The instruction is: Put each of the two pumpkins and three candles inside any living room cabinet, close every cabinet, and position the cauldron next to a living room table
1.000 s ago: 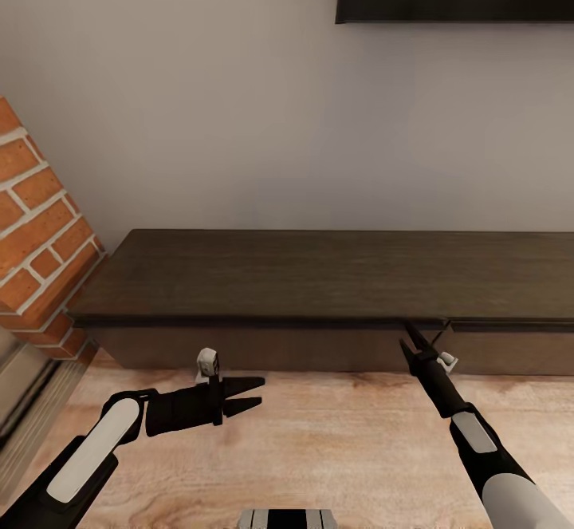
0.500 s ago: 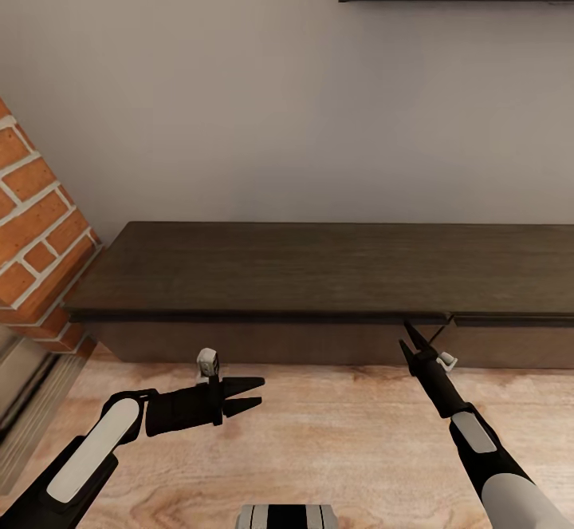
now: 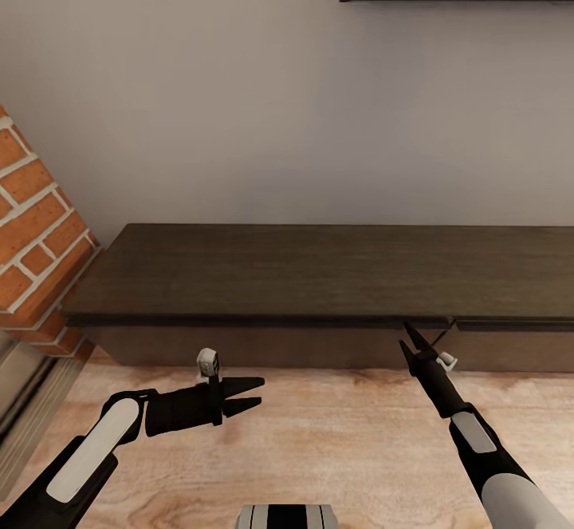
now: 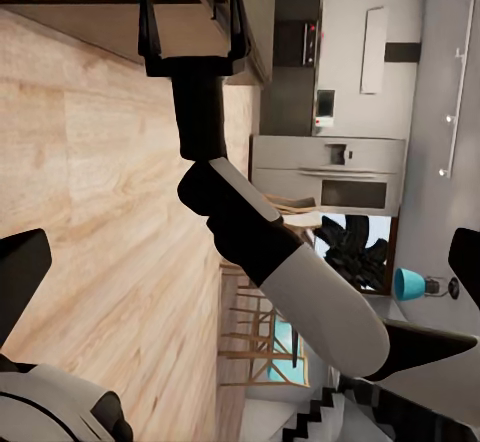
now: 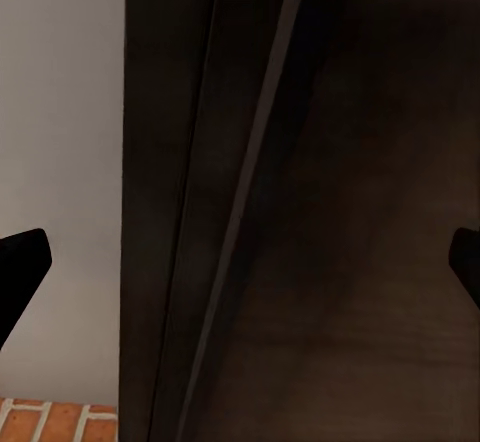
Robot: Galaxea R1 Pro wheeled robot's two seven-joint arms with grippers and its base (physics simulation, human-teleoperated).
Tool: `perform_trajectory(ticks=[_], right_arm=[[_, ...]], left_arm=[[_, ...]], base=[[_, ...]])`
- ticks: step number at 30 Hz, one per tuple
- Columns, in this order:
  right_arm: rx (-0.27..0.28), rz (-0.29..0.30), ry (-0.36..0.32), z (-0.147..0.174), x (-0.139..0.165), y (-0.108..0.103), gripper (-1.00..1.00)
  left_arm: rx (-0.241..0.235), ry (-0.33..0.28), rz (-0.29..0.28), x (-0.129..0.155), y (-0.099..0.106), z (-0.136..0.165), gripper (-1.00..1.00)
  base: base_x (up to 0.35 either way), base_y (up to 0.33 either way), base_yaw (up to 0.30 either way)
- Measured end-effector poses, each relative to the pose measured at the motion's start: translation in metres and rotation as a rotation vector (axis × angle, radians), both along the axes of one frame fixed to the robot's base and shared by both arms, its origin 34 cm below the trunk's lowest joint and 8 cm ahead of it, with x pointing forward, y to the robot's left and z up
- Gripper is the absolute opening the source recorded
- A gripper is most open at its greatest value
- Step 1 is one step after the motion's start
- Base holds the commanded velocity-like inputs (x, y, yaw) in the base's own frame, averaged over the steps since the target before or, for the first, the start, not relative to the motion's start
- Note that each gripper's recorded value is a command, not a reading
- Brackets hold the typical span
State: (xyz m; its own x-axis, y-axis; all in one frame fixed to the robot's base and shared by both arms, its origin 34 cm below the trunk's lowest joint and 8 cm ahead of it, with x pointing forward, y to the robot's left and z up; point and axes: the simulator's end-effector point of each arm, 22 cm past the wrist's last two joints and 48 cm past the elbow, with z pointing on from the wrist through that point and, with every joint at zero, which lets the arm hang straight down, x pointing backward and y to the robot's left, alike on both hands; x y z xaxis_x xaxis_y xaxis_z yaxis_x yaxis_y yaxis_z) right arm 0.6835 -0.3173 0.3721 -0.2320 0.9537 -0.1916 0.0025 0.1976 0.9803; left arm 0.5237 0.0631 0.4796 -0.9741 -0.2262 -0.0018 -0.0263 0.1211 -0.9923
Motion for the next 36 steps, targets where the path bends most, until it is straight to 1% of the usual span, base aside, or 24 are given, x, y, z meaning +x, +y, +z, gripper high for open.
perform_trajectory(ticks=[5, 13, 30, 31, 35, 36], right_arm=[[0.0, 0.0, 0.0, 0.0, 0.0, -0.0003, 1.0], [-0.002, -0.001, 0.0, 0.0001, 0.0, -0.001, 1.0], [-0.003, -0.002, -0.001, 0.0001, 0.0, -0.0014, 1.0], [-0.003, -0.002, 0.0, 0.0001, 0.0, -0.0013, -1.0], [-0.004, -0.002, 0.0, 0.0001, 0.0, -0.0014, -1.0], [-0.018, -0.001, 0.007, -0.0027, -0.0006, -0.0014, -1.0]], left_arm=[[0.0, 0.0, 0.0, 0.0, 0.0, 0.0, 1.0], [0.0, 0.0, 0.0, 0.0, 0.0, 0.0001, 1.0], [0.0, 0.0, 0.0, 0.0, 0.0, 0.0, 1.0], [0.0, 0.0, 0.0, 0.0, 0.0, 0.0, 1.0], [0.0, 0.0, 0.0, 0.0, 0.0, 0.0, 1.0], [0.0, 0.0, 0.0, 0.0001, 0.0, -0.0001, 1.0]], base=[[0.009, 0.0, 0.0], [0.094, 0.0, 0.0], [0.003, 0.0, 0.0], [0.0, 0.0, 0.0], [0.0, 0.0, 0.0], [0.0, 0.0, 0.0]])
